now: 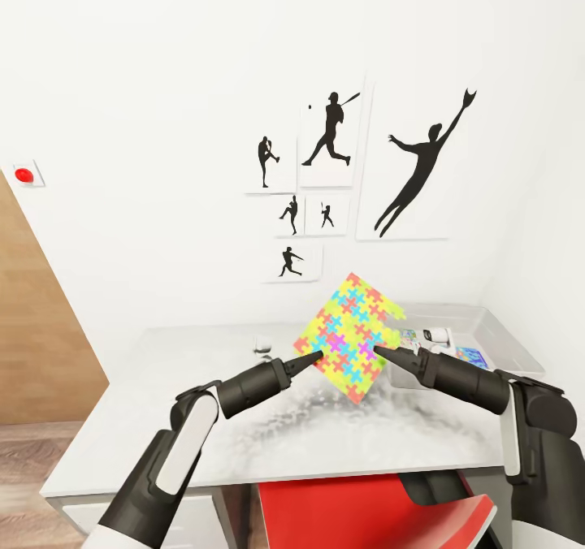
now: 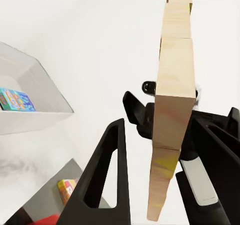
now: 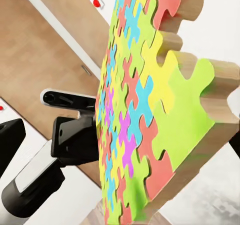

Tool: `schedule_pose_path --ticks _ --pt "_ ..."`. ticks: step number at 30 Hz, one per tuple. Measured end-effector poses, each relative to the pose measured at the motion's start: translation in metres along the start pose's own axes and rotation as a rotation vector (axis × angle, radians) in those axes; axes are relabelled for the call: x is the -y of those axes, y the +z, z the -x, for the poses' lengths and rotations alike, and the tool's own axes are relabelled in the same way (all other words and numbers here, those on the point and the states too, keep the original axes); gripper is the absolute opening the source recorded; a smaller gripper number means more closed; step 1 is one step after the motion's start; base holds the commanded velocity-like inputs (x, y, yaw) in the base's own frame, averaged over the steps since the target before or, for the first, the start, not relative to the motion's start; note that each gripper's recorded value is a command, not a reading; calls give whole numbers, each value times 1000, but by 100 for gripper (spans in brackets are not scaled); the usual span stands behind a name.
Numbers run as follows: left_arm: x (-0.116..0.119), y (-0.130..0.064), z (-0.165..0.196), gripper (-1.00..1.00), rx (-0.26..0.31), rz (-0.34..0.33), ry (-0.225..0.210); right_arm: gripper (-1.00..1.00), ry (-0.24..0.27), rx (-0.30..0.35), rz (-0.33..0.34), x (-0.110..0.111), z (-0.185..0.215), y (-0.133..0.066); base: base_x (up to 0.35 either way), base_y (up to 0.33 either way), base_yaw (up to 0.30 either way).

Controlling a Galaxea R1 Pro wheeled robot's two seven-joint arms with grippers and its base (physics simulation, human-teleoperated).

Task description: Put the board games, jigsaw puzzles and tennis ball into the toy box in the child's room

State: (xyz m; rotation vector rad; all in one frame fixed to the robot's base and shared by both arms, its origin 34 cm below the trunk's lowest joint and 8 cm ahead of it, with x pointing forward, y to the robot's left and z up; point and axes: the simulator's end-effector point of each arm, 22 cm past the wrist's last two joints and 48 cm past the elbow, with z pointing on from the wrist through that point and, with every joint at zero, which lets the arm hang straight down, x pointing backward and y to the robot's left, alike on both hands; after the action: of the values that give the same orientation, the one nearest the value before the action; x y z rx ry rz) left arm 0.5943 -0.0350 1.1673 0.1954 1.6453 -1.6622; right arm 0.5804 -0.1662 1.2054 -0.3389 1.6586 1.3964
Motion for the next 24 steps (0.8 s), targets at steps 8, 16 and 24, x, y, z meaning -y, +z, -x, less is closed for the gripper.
schedule_pose_path --ticks 8,16,24 --pt "7 7 -7 -100 -18 -16 4 100 0 -1 1 0 0 1 0 0 0" --pt "11 9 -8 -100 -21 -21 8 100 -1 0 2 0 0 1 0 0 0" --pt "13 10 -8 -100 -21 -25 10 -100 -2 0 1 0 0 0 0 0 0"
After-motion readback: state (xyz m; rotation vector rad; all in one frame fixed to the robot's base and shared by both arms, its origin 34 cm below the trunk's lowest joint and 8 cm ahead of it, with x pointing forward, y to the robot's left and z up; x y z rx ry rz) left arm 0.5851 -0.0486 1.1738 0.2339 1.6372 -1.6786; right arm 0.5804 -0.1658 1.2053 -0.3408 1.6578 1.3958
